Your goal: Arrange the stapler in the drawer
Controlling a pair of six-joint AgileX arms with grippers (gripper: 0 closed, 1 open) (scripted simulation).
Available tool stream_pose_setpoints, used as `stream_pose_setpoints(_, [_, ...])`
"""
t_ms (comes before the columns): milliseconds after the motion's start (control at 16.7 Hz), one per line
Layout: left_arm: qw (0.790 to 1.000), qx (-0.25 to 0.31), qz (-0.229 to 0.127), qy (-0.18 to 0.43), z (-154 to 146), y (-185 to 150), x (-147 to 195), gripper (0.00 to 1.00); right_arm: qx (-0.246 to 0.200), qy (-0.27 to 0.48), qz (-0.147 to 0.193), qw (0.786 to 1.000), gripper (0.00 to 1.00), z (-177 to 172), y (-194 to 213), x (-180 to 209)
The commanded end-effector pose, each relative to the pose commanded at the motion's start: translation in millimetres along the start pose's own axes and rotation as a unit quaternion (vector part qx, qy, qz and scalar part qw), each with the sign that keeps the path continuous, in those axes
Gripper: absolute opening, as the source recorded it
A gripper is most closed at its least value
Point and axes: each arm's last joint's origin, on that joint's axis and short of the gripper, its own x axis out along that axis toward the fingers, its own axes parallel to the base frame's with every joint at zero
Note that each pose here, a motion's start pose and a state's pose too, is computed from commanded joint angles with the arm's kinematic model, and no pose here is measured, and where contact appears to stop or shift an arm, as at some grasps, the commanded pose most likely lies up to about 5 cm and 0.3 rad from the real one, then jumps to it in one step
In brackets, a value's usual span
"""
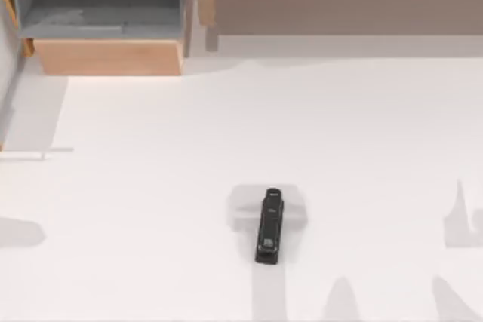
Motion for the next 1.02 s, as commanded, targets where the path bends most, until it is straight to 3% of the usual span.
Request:
stream_pose_setpoints(780, [1.0, 0.0, 0.0, 0.0, 0.0, 0.0, 0.0, 0.98, 0.0, 0.0, 0.0, 1.0, 1.0, 0.0, 0.0, 0.0])
stream_pose_setpoints(1020, [1.0, 0.0, 0.0, 0.0, 0.0, 0.0, 0.0, 1.0, 0.0, 0.0, 0.0, 1.0, 1.0, 0.0, 0.0, 0.0])
